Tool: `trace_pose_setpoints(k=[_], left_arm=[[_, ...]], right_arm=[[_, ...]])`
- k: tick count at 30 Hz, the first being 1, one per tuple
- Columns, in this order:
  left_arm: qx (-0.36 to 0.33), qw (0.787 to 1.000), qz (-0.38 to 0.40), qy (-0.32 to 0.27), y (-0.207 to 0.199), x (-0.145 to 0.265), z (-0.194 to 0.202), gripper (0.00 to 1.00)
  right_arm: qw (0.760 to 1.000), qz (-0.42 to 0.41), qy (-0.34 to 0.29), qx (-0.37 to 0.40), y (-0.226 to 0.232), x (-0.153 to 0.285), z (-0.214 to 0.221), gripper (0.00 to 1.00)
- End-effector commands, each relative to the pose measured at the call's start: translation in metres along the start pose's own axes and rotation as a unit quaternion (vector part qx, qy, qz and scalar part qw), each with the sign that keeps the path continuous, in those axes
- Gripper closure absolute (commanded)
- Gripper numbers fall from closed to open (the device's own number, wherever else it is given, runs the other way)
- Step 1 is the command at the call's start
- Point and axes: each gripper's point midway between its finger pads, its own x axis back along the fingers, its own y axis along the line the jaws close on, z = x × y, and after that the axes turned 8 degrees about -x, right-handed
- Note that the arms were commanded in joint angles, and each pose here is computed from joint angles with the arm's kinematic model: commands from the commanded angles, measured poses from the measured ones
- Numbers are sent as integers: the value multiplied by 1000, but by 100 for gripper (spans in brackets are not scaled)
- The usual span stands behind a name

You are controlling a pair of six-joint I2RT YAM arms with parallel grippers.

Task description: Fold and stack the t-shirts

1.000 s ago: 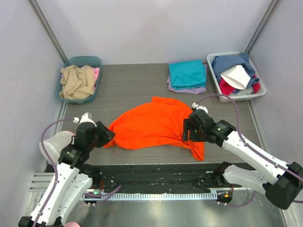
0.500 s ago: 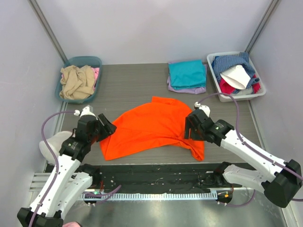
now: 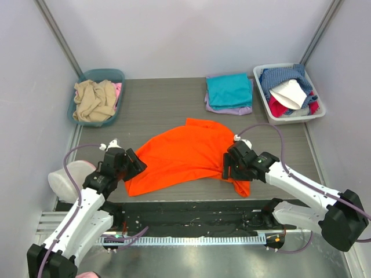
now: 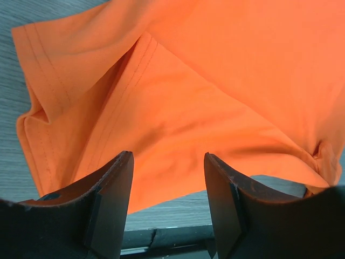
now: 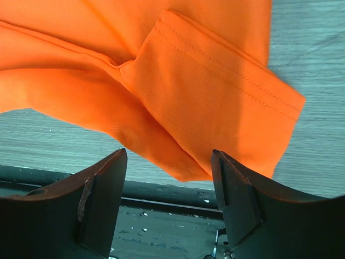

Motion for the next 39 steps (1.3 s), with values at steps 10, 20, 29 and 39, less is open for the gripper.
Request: trace_pose_setpoints(k=[10, 20, 29, 39], left_arm=[[-8, 999, -44, 4, 23, -28, 22, 40], [-75, 984, -158, -40, 32, -25, -17, 37], [-88, 979, -184, -9, 42, -41, -4, 38], [-99, 979, -174, 33, 35, -55, 14, 49]], right_arm=[[999, -20, 24, 1, 5, -16, 14, 28], [999, -23, 26, 4, 6, -17, 14, 27], [999, -23, 31, 7, 6, -20, 17, 27], [998, -30, 48, 8, 5, -27, 27, 27]])
